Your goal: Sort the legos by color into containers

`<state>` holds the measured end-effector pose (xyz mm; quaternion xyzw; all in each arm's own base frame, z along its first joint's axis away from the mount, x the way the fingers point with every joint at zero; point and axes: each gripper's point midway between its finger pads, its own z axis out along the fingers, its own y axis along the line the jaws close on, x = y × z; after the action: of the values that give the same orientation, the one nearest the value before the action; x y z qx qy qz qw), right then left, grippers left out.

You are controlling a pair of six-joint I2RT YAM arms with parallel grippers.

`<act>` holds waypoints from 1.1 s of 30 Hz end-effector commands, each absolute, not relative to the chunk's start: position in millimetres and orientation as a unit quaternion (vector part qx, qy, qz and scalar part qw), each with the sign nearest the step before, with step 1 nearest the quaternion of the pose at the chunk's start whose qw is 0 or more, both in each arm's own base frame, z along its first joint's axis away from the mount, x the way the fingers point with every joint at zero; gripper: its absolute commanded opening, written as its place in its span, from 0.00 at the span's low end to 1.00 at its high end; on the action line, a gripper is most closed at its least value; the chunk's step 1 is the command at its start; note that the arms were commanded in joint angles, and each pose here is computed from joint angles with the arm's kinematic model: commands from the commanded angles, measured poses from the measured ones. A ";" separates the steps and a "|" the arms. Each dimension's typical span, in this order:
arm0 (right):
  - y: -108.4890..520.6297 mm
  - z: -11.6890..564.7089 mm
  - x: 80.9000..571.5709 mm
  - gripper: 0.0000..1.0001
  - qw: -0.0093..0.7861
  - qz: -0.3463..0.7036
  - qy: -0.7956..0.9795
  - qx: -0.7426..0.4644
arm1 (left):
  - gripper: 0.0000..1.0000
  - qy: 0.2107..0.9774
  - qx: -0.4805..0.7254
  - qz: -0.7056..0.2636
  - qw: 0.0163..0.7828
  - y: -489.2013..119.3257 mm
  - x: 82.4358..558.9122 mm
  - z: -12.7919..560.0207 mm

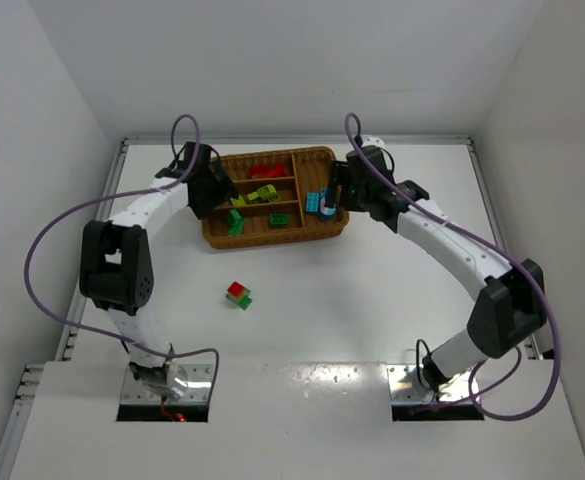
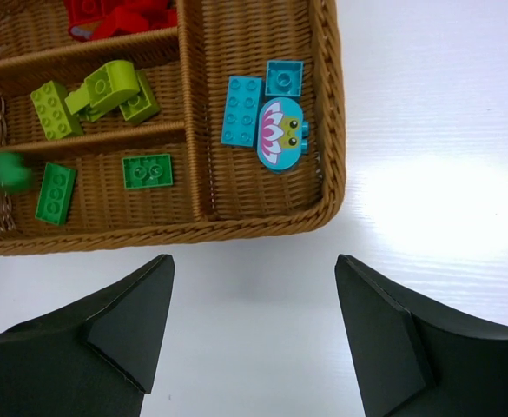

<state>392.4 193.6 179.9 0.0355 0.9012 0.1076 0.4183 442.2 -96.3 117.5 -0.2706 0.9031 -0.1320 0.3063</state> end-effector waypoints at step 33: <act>178.0 155.3 358.5 0.78 0.383 0.090 0.919 0.024 | 0.85 0.958 0.112 -0.036 0.262 -163.4 254.7 99.0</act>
<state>356.9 173.8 142.0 0.0261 0.9246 0.0784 0.3720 254.2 -180.7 105.6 0.1240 0.9552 -0.0820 0.2560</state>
